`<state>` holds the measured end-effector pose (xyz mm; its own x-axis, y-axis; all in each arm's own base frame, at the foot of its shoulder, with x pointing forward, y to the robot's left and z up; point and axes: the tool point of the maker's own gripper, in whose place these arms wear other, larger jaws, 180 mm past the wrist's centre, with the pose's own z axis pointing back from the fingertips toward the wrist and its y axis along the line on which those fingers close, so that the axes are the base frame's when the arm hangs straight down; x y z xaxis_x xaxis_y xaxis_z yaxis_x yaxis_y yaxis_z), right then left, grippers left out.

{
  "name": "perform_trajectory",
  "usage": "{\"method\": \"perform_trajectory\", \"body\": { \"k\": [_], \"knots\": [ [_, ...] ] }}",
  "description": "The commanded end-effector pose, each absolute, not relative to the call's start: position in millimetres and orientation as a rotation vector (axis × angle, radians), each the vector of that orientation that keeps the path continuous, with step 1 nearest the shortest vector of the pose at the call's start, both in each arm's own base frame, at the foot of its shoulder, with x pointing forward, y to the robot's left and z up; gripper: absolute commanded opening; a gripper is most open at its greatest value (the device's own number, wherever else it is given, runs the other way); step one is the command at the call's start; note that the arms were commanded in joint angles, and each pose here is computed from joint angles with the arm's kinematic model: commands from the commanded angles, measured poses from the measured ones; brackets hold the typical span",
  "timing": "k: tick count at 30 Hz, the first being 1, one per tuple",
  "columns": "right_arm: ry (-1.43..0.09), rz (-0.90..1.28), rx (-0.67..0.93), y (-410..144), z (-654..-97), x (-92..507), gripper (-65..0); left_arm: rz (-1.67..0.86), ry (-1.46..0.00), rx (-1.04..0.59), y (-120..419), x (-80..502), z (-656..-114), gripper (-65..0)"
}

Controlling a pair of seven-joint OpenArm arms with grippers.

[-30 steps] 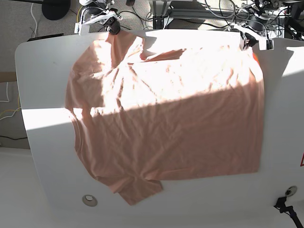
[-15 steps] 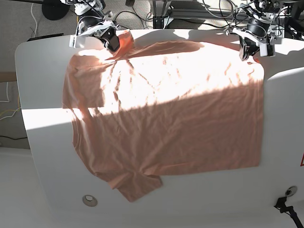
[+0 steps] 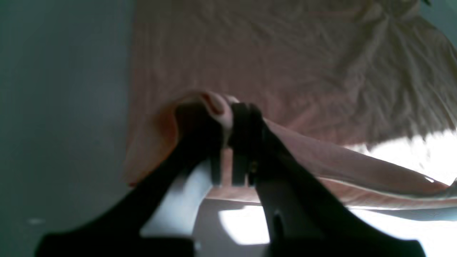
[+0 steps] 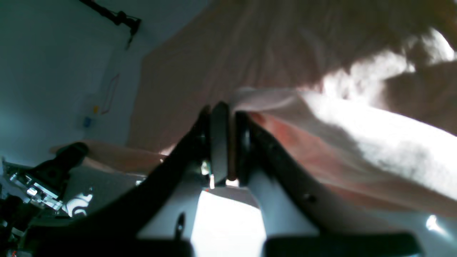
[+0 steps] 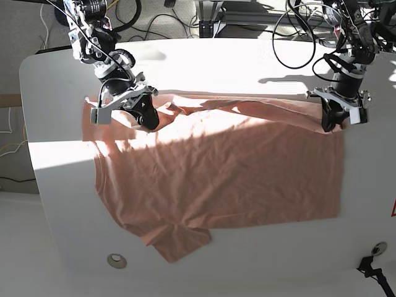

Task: Fold the T-shirt properly
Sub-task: 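Pull the grasped shoulder edges with both grippers to straighten the shirt, then lift the shoulder edges and fold them over toward the hem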

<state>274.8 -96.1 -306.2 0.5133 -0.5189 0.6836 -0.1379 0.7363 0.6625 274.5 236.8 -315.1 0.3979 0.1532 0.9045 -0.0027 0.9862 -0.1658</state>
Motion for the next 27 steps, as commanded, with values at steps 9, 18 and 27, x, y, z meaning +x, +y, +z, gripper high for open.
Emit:
{"method": "perform_trajectory", "body": {
  "k": [9, 18, 27],
  "knots": [
    [-1.083, -0.272, 0.681, -123.0, -313.7, 332.8, -65.0, 0.147, -1.195, -0.158, 259.1, 316.9, -310.7, -65.0],
    [-1.098, -0.295, 0.649, -137.3, -317.2, 363.8, -65.0, 0.207, -1.189, -0.207, 263.8, 346.0, -321.6, -65.0],
    [-1.083, -0.305, 0.628, -140.8, -327.1, 390.7, -65.0, 0.164, -1.144, -0.232, 265.3, 375.1, -331.0, -65.0]
  ]
}}
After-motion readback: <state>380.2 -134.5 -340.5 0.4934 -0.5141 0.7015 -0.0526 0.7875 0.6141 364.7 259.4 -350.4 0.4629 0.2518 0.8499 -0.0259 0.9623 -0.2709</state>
